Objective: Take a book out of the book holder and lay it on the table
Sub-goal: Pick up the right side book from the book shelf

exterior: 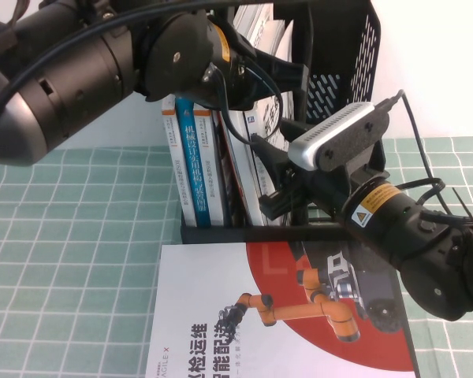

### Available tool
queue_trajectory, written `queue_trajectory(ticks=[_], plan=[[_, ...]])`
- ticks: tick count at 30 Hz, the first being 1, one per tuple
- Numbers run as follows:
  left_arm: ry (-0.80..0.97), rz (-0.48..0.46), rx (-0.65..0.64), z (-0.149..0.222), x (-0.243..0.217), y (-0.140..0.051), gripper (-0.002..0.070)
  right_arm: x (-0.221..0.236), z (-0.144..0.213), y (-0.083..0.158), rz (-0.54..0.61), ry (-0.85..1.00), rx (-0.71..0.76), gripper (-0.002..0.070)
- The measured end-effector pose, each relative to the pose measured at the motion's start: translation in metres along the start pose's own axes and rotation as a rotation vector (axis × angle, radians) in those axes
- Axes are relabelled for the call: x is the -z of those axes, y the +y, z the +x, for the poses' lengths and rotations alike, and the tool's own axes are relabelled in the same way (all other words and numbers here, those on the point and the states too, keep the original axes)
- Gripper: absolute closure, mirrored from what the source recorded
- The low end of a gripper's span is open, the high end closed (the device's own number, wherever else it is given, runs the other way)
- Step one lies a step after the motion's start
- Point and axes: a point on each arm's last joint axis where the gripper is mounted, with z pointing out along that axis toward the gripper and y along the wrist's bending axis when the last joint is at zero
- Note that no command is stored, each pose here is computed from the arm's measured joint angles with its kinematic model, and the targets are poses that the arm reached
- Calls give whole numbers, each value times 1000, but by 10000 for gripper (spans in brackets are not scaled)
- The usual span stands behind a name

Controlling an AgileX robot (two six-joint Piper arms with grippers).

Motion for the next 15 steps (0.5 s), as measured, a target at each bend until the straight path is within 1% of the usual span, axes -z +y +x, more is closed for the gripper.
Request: queue_trajectory(ticks=[10,15], plan=[[0,-1,15,0,0,0,678,0,-2,-1,20,-25,-17,330],[-1,-3,18,0,0,0,678,0,-2,4,23,-20,-18,330]])
